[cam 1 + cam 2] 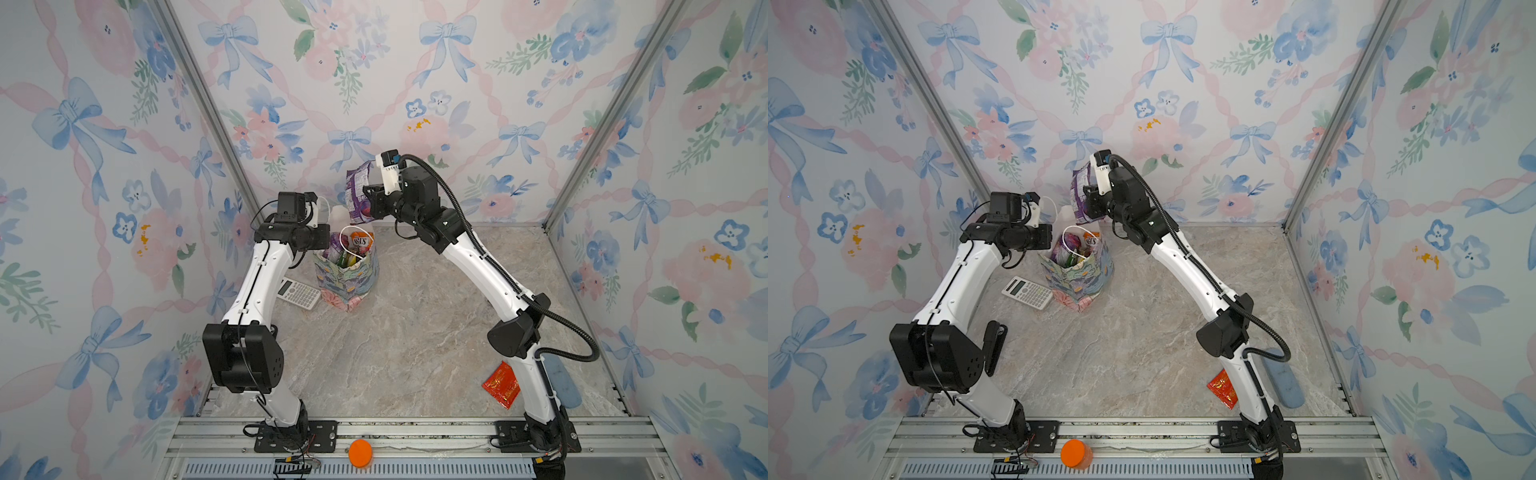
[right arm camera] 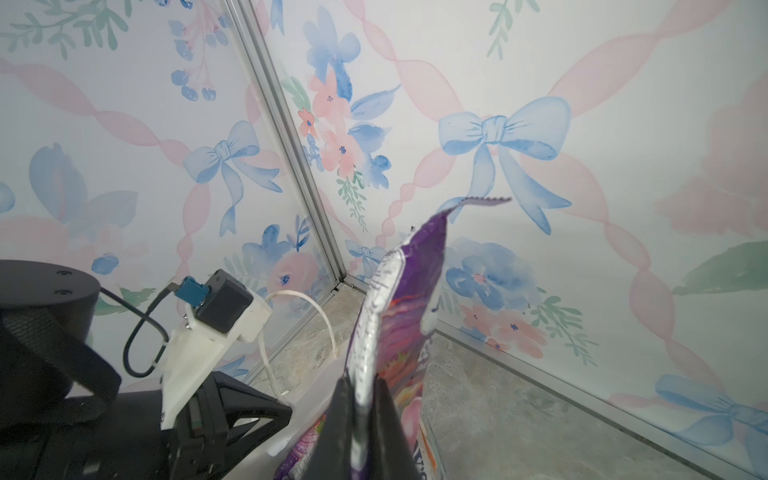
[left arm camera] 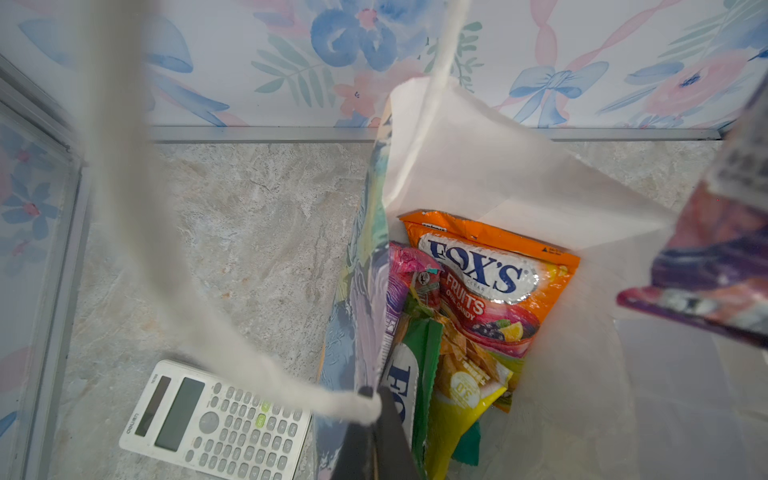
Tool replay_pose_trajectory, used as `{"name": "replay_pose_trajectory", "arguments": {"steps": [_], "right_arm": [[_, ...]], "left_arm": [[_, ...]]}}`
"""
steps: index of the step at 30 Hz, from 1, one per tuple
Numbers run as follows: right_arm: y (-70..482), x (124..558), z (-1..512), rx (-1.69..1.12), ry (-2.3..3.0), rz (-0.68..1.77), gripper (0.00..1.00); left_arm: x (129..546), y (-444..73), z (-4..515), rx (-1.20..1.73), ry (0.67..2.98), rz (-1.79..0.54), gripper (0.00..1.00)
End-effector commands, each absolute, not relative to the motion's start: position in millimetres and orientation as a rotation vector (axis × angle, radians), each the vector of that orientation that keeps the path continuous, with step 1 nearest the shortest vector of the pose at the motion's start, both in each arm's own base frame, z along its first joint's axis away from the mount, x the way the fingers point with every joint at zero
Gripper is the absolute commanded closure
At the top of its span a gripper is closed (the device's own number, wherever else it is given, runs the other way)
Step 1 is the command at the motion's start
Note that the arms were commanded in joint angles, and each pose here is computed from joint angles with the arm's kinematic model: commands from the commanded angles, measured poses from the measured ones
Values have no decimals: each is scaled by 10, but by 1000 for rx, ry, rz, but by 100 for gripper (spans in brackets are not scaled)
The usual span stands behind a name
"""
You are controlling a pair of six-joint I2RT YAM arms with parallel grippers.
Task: Place the snacks into the paper bag
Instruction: 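Carry the purple bag over the paper bag mouth with the right gripper, then lower the purple bag into the paper bag and open the right gripper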
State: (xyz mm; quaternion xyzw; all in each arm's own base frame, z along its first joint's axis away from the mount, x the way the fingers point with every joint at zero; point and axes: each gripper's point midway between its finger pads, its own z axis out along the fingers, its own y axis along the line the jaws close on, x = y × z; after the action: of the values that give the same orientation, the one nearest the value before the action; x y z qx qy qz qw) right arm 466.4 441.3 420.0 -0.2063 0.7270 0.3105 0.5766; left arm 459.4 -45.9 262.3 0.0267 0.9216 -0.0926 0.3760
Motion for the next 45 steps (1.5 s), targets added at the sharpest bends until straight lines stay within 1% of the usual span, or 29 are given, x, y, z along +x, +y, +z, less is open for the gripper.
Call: {"name": "replay_pose_trajectory", "arguments": {"steps": [1, 9, 15, 22, 28, 45], "right_arm": [[4522, 4618, 4418, -481, 1607, 743, 100], [4774, 4439, 4241, -520, 1638, 821, 100], [4841, 4337, 4183, -520, 1649, 876, 100], [4879, 4396, 4126, -513, 1635, 864, 100], [4949, 4385, 4008, -517, 1673, 910, 100], [4640, 4022, 4136, -408, 1657, 1072, 100]], "left_arm": [[4531, -476, 2557, 73, 2384, -260, 100], [4527, -477, 2568, 74, 2382, -261, 100], [4526, -479, 2568, 74, 2382, -262, 100], [4527, -476, 2568, 71, 2383, -263, 100], [4524, -465, 2573, 71, 2381, -255, 100], [4528, -479, 2560, 73, 2384, -262, 100]]}}
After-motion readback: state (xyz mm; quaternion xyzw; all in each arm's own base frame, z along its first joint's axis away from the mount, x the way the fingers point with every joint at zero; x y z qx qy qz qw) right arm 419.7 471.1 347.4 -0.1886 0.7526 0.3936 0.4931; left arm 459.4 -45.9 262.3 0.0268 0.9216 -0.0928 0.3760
